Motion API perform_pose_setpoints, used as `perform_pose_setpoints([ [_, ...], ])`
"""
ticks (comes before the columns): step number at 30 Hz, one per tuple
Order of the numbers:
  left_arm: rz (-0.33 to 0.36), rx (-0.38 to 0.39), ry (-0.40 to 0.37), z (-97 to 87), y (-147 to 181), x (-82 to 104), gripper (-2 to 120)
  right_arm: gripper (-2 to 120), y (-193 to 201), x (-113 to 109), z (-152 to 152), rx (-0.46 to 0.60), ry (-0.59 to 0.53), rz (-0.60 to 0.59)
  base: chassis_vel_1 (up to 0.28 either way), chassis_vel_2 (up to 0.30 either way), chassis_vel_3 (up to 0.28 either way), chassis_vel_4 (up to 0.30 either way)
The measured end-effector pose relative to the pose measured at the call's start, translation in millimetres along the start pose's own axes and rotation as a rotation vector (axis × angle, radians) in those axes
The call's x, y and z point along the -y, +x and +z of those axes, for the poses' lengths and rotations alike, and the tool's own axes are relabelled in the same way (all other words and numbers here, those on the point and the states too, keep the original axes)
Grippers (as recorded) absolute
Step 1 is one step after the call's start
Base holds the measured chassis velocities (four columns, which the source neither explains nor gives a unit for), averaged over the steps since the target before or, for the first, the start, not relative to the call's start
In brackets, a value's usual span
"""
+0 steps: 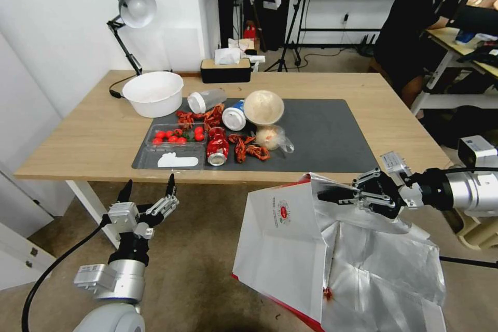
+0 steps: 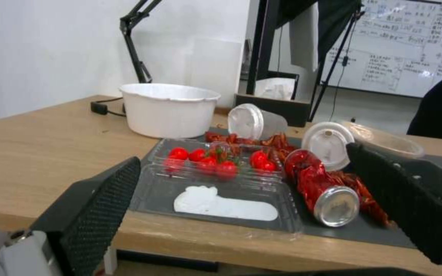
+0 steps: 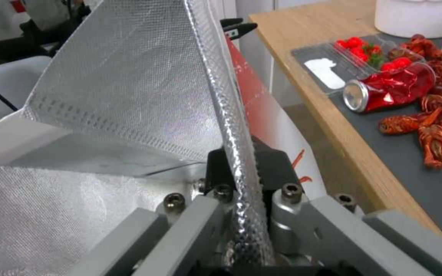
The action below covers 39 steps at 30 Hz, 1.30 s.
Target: Pick up the food delivery bag from the floor and place it on the table.
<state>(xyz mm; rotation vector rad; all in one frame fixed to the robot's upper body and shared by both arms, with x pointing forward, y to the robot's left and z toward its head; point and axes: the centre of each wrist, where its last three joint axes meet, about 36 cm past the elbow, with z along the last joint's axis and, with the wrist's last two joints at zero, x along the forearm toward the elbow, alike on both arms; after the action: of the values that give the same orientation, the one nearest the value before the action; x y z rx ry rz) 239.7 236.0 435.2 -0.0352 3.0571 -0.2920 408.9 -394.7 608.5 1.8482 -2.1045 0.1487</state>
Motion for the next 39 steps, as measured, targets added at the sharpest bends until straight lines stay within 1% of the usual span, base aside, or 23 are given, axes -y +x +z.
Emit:
perform_pose_setpoints([
  [12, 0.000, 0.008, -0.002, 0.0, 0, 0.0, 100, 0, -1, -2, -4, 0.011, 0.006, 0.012, 0.000, 0.000, 0.000, 0.000],
  [18, 0.002, 0.011, -0.005, -0.9, 0, 0.3, 100, 0, 3, -4, -18, 0.037, 0.017, 0.035, 0.000, 0.000, 0.000, 0.000],
  [19, 0.002, 0.011, -0.006, -0.9, 0, 0.4, 100, 0, 4, -5, -22, 0.045, 0.021, 0.040, 0.000, 0.000, 0.000, 0.000],
  [21, 0.003, 0.012, -0.007, -0.9, 1, 0.5, 100, 0, 11, -9, -39, 0.087, 0.036, 0.066, 0.000, 0.000, 0.000, 0.000],
  [23, 0.003, 0.012, -0.008, -0.8, 1, 0.5, 100, 0, 13, -9, -42, 0.096, 0.039, 0.072, 0.000, 0.000, 0.000, 0.000],
  [25, 0.004, 0.013, -0.012, -0.7, 1, 0.4, 100, 0, 21, -14, -62, 0.161, 0.053, 0.110, 0.000, 0.000, 0.000, 0.000],
  [27, 0.004, 0.013, -0.013, -0.6, 1, 0.4, 100, 0, 24, -15, -68, 0.180, 0.057, 0.122, 0.000, 0.000, 0.000, 0.000],
  [29, 0.006, 0.014, -0.014, -0.2, 1, 0.7, 100, 0, 34, -19, -88, 0.249, 0.075, 0.169, 0.000, 0.000, 0.000, 0.000],
  [31, 0.007, 0.014, -0.015, -0.1, 1, 0.8, 100, 0, 35, -20, -92, 0.263, 0.080, 0.184, 0.000, 0.000, 0.000, 0.000],
  [33, 0.008, 0.015, -0.015, 1.1, 1, 1.1, 100, 0, 43, -22, -105, 0.316, 0.095, 0.259, 0.000, 0.000, 0.000, 0.000],
  [35, 0.008, 0.015, -0.015, 1.3, 1, 1.1, 100, 0, 44, -23, -107, 0.327, 0.098, 0.281, 0.000, 0.000, 0.000, 0.000],
  [36, 0.009, 0.016, -0.015, 2.0, 2, 1.0, 100, 0, 46, -25, -111, 0.356, 0.097, 0.342, 0.000, 0.000, 0.000, 0.000],
  [38, 0.009, 0.017, -0.016, 2.7, 2, 0.8, 100, 0, 47, -27, -114, 0.393, 0.095, 0.421, 0.000, 0.000, 0.000, 0.000],
  [39, 0.009, 0.017, -0.016, 2.7, 2, 0.8, 100, 0, 47, -27, -114, 0.393, 0.095, 0.421, 0.000, 0.000, 0.000, 0.000],
])
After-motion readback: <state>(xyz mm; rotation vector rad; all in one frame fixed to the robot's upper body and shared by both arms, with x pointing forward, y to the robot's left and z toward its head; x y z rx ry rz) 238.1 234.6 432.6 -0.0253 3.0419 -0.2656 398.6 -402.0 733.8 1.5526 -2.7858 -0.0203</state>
